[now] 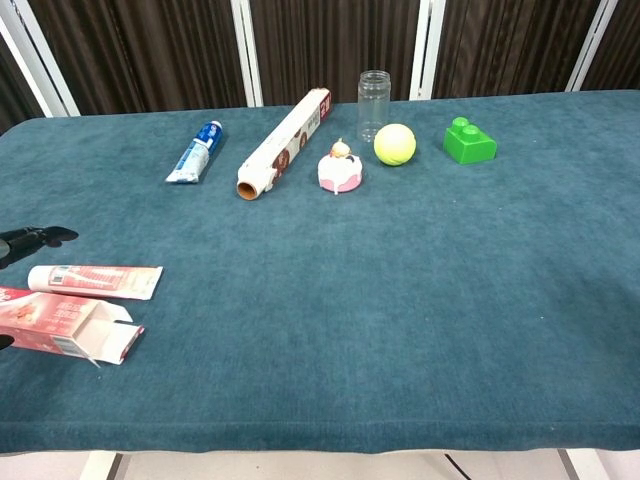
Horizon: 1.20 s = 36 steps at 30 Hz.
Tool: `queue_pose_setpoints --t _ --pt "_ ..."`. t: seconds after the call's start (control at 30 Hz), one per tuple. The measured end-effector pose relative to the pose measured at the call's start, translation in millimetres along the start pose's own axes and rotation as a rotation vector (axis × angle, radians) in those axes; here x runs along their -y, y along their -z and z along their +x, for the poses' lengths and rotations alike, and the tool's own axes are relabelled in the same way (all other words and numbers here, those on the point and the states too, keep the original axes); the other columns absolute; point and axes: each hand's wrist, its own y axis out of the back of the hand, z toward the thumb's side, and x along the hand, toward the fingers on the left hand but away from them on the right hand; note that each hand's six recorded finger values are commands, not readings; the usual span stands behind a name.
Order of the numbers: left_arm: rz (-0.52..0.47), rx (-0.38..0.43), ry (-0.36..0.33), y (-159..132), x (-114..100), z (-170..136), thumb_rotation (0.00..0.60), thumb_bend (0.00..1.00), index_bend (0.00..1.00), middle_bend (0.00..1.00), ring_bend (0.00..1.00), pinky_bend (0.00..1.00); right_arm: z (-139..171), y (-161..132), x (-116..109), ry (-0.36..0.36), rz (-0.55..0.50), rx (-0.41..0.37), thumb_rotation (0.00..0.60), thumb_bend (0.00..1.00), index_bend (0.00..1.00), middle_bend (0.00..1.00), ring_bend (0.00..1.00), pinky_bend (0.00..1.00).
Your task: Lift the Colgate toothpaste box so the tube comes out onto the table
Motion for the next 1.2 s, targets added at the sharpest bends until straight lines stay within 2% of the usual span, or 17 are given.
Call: queue_pose_setpoints --t 0.1,0.13,0.2,0.27,0.33,0.4,0.5,0.67,0.73,0.83,1.0,1.2 --pt "-0.011 -0.008 -0.035 6.1 -6.9 -4.5 0.600 0.24 0.00 0.03 0.35 0.79 -0.1 0.2 -1.2 0.007 -0.004 0.002 0.600 0.19 0.07 0.00 0.00 0.14" --pt "-0.018 -0.011 -0.051 8.6 -10.5 -6.4 0.600 0.24 0.00 0.02 0.31 0.74 -0.2 0.2 -2.1 0.013 -0.007 0.002 0.600 0.19 0.07 0.00 0.00 0.14" --pt "-0.043 -0.013 -0.092 14.1 -19.6 -11.3 0.600 0.24 0.00 0.01 0.24 0.61 0.0 0.5 -4.1 0.025 -0.015 0.004 0.600 0.19 0.07 0.00 0.00 0.14" --pt "-0.068 -0.004 -0.125 18.8 -27.2 -16.1 0.600 0.24 0.00 0.00 0.13 0.40 0.6 1.2 -6.6 0.043 -0.026 0.007 0.600 0.19 0.07 0.00 0.00 0.14" --pt "-0.095 0.022 -0.154 25.5 -34.3 -22.4 0.600 0.24 0.00 0.00 0.05 0.25 1.4 2.6 -9.4 0.065 -0.039 0.017 0.600 0.19 0.07 0.00 0.00 0.14" --pt "-0.125 0.044 -0.167 36.1 -38.1 -30.1 0.600 0.24 0.00 0.00 0.02 0.19 2.2 3.8 -12.0 0.087 -0.049 0.028 0.600 0.19 0.07 0.00 0.00 0.14" --pt "-0.184 0.041 -0.169 56.7 -38.3 -44.1 0.600 0.24 0.00 0.00 0.02 0.19 3.5 5.1 -16.1 0.129 -0.066 0.045 0.600 0.20 0.07 0.00 0.00 0.14" --pt "-0.256 -0.015 -0.149 88.2 -25.4 -70.2 0.600 0.25 0.00 0.00 0.02 0.19 8.0 4.6 -21.2 0.202 -0.085 0.069 0.600 0.20 0.07 0.00 0.00 0.14" --pt "-0.264 -0.045 -0.141 98.3 -19.4 -79.0 0.600 0.26 0.00 0.00 0.02 0.19 9.8 4.1 -22.9 0.238 -0.087 0.079 0.600 0.20 0.07 0.00 0.00 0.14" --pt "-0.248 -0.083 -0.166 106.2 -21.9 -83.1 0.600 0.26 0.00 0.00 0.02 0.19 12.0 4.3 -23.6 0.285 -0.086 0.103 0.600 0.20 0.07 0.00 0.00 0.14" --pt "-0.248 -0.213 -0.208 121.5 -24.5 -95.2 0.600 0.26 0.00 0.00 0.02 0.19 12.4 7.0 -22.4 0.291 -0.083 0.125 0.600 0.20 0.07 0.00 0.00 0.14" --pt "-0.277 -0.207 -0.181 119.6 -21.6 -95.5 0.600 0.26 0.00 0.00 0.02 0.19 10.8 4.9 -18.9 0.266 -0.072 0.122 0.600 0.20 0.07 0.00 0.00 0.14"
